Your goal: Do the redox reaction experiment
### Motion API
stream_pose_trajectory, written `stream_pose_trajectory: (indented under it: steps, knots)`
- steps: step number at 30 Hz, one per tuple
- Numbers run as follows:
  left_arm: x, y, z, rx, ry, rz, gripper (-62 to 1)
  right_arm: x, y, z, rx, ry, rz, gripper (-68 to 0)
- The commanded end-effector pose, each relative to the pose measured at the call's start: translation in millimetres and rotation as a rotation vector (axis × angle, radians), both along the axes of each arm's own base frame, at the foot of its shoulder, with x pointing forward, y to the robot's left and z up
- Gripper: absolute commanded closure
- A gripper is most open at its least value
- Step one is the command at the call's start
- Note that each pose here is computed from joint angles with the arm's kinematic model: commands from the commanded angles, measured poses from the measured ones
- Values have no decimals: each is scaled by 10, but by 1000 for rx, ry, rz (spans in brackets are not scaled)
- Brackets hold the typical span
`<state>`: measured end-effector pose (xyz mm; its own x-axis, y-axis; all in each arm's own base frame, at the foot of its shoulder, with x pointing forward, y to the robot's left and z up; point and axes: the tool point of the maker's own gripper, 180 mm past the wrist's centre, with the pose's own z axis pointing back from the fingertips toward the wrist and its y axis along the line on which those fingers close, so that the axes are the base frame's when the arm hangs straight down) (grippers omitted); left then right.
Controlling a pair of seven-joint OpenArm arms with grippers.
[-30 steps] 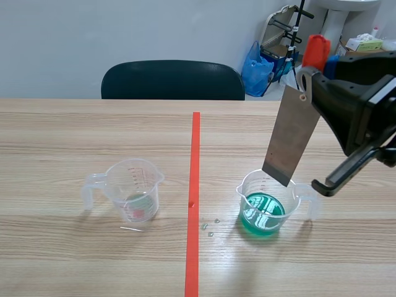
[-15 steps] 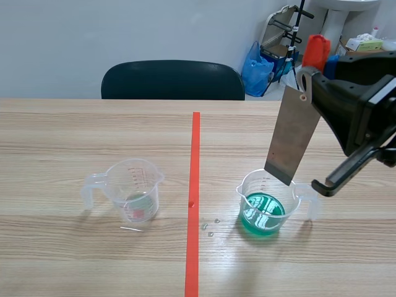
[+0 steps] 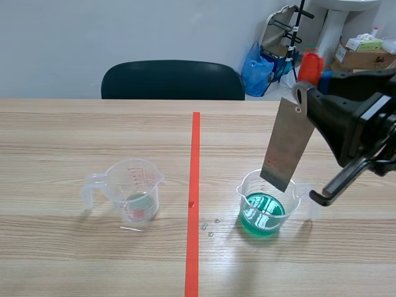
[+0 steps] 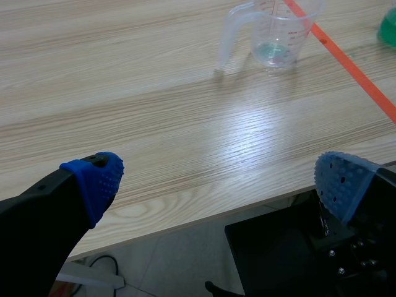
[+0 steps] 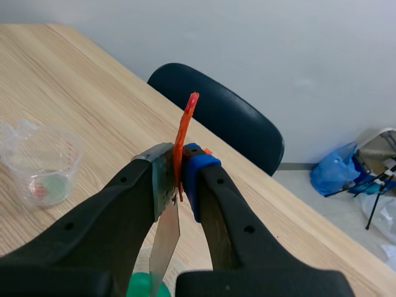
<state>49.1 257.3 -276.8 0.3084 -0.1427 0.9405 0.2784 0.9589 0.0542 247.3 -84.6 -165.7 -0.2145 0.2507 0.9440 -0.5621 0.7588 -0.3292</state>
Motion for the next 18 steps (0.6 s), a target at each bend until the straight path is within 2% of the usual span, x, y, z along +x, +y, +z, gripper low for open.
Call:
stream_pose_trajectory:
  steps: [1,11,18]
  knots:
    - [29,9,63,1,-29,9,-623,37,0,66,21,-32,5,-13]
    - [29,9,63,1,-29,9,-623,127,7,-214,66,11,14,-13]
    - [29,9,63,1,-29,9,-623,181,4,-455,73,51,19,-13]
